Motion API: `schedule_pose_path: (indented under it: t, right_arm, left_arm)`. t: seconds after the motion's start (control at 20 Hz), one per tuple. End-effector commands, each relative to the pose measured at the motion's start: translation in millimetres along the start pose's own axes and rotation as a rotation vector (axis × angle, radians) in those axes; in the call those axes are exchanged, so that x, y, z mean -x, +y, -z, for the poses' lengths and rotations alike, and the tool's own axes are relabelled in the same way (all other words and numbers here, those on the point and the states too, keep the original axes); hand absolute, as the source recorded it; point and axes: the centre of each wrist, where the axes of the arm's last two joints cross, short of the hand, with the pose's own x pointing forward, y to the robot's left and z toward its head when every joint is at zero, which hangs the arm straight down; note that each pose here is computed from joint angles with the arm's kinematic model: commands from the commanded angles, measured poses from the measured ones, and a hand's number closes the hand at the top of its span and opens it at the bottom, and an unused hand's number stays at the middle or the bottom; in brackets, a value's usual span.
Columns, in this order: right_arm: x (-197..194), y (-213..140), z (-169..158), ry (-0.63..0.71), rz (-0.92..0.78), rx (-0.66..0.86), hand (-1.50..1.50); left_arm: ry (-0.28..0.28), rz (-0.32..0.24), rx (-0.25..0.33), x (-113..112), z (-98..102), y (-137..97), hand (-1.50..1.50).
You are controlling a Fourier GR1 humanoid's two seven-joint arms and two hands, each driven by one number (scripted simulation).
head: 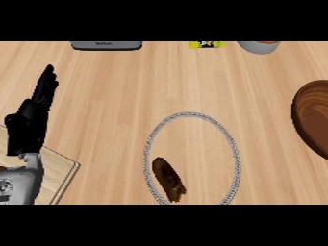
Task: Pick the can from the placemat and place it in the bowl
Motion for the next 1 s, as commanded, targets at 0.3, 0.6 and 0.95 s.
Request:
schedule_pose_path:
  t: [0.3, 0.6, 0.95]
  right_arm:
    - [32, -91, -34, -0.046, 0.181, -0.095, -1.5]
    - [43, -115, -73, -0.07, 0.204, -0.145, -1.5]
    - [48, -117, -127, -0.072, 0.206, -0.14, -1.5]
  left_arm:
    - [0.009, 0.006, -0.013, -6, 3, -2, 0.0]
    - [-0.001, 0.01, -0.013, -6, 0, 8, 0.0]
    - [0.007, -0.009, -0.02, 1, -1, 14, 0.0]
